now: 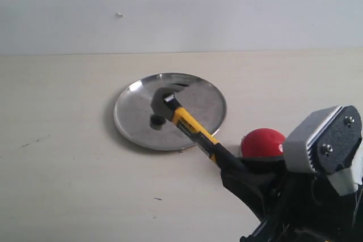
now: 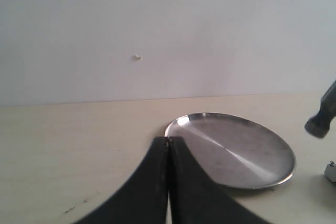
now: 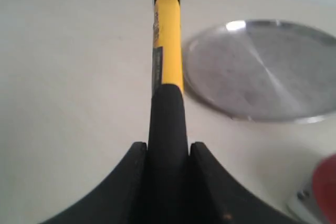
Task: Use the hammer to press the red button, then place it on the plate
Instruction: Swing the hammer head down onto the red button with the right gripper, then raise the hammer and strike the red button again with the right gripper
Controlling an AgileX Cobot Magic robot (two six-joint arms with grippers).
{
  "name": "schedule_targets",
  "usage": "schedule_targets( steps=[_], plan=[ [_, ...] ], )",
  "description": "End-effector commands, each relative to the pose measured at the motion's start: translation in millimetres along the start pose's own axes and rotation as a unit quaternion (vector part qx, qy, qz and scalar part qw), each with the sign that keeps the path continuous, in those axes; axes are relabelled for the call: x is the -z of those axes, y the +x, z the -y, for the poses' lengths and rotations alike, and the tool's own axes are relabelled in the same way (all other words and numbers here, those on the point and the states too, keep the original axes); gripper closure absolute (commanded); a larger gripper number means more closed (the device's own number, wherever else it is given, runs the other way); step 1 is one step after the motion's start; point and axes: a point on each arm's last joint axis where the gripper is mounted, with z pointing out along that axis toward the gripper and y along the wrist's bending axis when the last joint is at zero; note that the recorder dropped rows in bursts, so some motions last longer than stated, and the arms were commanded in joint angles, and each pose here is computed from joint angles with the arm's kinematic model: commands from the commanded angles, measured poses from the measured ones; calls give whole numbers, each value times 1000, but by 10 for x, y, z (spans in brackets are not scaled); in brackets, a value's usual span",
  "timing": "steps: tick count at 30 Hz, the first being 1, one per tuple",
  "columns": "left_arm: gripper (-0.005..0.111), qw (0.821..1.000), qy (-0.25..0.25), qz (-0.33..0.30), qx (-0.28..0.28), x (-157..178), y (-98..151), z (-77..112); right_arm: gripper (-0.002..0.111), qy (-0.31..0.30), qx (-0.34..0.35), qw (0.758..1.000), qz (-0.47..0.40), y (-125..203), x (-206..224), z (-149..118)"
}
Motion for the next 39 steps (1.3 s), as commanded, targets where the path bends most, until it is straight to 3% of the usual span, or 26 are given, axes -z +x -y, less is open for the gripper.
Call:
schedule_targets(
  steps=[1, 7, 14, 19, 24, 27, 32, 39],
  plan=[
    [107, 1000, -1, 3, -1, 4, 4, -2, 108, 49, -61, 997, -8, -55, -26, 219],
    [107, 1000, -1, 3, -1, 4, 4, -2, 108, 141, -104, 980, -96, -287, -9, 556],
    [107, 1000, -1, 3, -1, 4, 4, -2, 108, 167, -86, 980, -59, -688, 119, 634],
    [107, 1000, -1, 3, -1, 4, 4, -2, 108, 204, -62, 977, -17, -942, 536, 580],
    [107, 1000, -1, 3, -1, 4, 4, -2, 108, 295, -117, 948, 25, -937, 1145, 574],
    [107, 1000, -1, 3, -1, 4, 4, -2, 108, 287, -121, 950, 24, -851, 1351, 498],
    [107, 1000, -1, 3, -1, 4, 4, -2, 108, 182, -161, 970, -15, -354, 1215, 336],
    [107, 1000, -1, 3, -1, 4, 4, -2, 108, 162, -210, 964, 6, -297, 1056, 351]
  ],
)
